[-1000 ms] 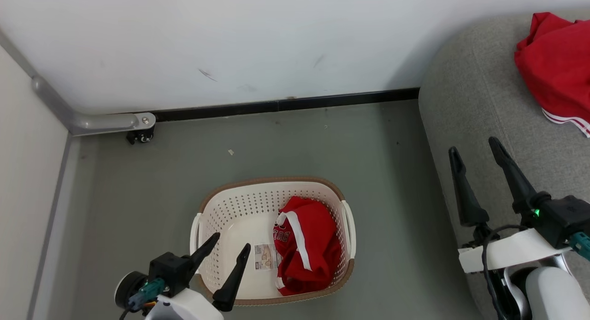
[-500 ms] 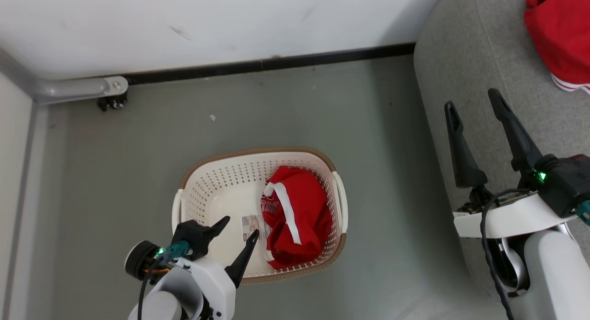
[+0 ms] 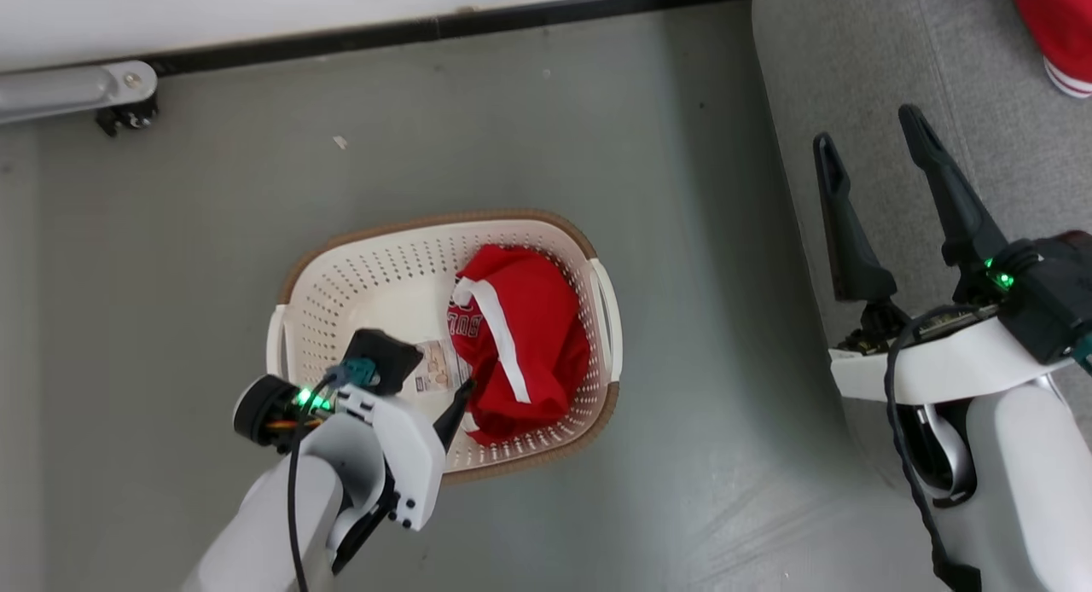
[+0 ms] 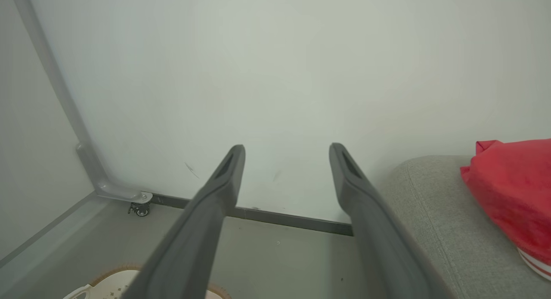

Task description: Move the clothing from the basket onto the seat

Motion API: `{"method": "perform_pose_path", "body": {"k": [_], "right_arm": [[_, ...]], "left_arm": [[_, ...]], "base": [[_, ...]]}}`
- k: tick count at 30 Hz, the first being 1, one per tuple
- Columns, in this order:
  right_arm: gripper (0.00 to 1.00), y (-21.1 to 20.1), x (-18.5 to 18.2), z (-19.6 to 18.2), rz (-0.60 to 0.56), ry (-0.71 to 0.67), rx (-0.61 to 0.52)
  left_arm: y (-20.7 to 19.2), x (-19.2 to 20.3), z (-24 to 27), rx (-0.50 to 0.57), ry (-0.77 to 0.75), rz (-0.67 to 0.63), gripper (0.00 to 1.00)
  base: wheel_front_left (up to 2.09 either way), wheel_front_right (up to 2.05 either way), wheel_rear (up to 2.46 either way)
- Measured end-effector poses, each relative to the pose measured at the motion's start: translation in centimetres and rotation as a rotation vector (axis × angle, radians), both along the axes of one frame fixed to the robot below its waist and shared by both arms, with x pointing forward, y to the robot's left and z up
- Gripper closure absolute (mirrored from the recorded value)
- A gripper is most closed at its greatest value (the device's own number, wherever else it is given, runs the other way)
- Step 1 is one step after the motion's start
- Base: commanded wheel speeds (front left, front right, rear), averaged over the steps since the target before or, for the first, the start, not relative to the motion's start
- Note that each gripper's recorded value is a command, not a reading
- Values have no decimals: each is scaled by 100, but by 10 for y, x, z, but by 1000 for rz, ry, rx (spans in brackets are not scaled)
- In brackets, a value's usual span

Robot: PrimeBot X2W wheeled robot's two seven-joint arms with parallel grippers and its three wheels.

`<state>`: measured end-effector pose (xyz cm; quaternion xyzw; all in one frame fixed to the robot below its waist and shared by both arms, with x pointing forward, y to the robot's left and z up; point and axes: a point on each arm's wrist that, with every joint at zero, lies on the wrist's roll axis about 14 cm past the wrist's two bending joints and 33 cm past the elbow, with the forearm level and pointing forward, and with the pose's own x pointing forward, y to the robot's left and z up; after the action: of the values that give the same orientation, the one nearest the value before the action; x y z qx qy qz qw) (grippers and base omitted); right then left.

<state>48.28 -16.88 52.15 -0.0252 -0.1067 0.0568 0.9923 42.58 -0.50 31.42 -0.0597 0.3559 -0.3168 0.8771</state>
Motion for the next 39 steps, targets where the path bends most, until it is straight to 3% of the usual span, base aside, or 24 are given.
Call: {"method": "perform_pose_path", "body": {"k": [23, 39], "right_arm": [[0, 1, 49, -27, 28, -1, 18], [0, -12, 64, -64, 10, 63, 22]], "left_arm": [[-51, 22, -64, 16, 221, -142, 0], [-70, 28, -113, 29, 351, -181, 0]], "base": [[0, 0, 0], [0, 0, 0]]}}
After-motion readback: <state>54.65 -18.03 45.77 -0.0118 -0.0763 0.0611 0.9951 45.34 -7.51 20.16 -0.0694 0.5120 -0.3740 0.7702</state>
